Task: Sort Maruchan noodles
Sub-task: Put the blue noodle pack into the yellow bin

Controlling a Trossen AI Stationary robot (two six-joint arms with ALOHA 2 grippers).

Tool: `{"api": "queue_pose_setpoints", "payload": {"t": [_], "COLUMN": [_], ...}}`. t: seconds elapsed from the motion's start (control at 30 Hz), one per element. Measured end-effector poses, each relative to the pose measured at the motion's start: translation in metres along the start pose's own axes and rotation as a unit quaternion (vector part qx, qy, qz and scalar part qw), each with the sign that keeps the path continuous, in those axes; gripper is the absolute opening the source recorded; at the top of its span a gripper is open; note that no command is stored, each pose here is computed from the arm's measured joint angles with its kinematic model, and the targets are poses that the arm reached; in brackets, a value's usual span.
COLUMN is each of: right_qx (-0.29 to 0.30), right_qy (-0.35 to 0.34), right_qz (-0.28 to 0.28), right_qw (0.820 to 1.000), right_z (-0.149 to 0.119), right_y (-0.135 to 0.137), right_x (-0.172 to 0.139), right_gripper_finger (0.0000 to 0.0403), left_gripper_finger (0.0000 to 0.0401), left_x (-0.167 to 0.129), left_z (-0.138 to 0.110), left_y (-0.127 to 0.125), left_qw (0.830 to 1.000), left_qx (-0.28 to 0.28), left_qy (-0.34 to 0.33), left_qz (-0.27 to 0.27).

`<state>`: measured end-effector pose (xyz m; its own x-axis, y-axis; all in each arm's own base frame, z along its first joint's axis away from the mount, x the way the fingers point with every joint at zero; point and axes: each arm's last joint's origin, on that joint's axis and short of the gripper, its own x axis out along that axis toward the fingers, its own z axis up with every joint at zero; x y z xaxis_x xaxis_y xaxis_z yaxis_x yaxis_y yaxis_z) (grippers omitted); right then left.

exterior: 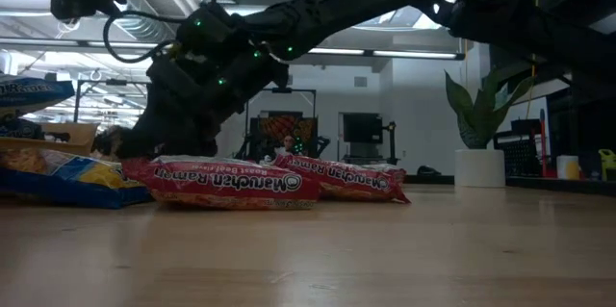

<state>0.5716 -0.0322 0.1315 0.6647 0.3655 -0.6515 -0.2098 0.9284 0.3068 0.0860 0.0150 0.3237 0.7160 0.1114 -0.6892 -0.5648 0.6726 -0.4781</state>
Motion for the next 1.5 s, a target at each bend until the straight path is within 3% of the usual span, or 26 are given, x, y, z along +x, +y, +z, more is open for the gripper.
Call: {"api": "queue_pose_setpoints", "payload": {"t": [0.1, 0.27, 0.4, 0.6, 0.7, 1.0, 1.17, 1.33, 1.5], "right_qx": [-0.003, 0.021, 0.020, 0.030, 0.044, 0.067, 0.086, 0.107, 0.084], "right_qy": [-0.004, -0.021, -0.001, 0.012, 0.017, 0.025, 0.023, 0.023, 0.031], "right_qz": [-0.021, 0.040, 0.050, 0.055, 0.056, 0.097, 0.098, 0.066, -0.015], "right_qw": [1.000, 0.999, 0.999, 0.998, 0.997, 0.993, 0.991, 0.992, 0.996], "right_z": [0.001, 0.003, -0.011, -0.016, -0.016, -0.017, -0.013, -0.005, 0.013], "right_y": [-0.005, -0.005, 0.004, 0.007, 0.006, 0.008, 0.002, -0.008, -0.006], "right_x": [-0.002, -0.001, 0.020, 0.024, 0.024, 0.024, 0.017, -0.002, -0.039], "right_gripper_finger": [0.0351, 0.0351, 0.0351, 0.0342, 0.0302, 0.0105, 0.0019, 0.0011, 0.0004], "left_gripper_finger": [0.0101, 0.0101, 0.0101, 0.0101, 0.0101, 0.0101, 0.0101, 0.0101, 0.0101], "left_x": [0.000, 0.000, 0.000, 0.000, 0.000, 0.000, 0.000, 0.000, 0.000], "left_z": [0.000, 0.000, 0.000, 0.001, 0.001, 0.001, 0.001, 0.000, 0.001], "left_y": [0.000, 0.000, 0.000, 0.001, 0.001, 0.001, 0.001, 0.001, 0.000], "left_qw": [1.000, 1.000, 1.000, 1.000, 1.000, 1.000, 1.000, 1.000, 1.000], "left_qx": [0.001, 0.004, 0.004, 0.004, 0.004, 0.004, 0.004, 0.004, 0.001], "left_qy": [0.000, -0.005, -0.008, -0.011, -0.011, -0.011, -0.010, -0.009, -0.010], "left_qz": [0.000, 0.005, 0.008, 0.012, 0.012, 0.012, 0.011, 0.010, 0.009]}}
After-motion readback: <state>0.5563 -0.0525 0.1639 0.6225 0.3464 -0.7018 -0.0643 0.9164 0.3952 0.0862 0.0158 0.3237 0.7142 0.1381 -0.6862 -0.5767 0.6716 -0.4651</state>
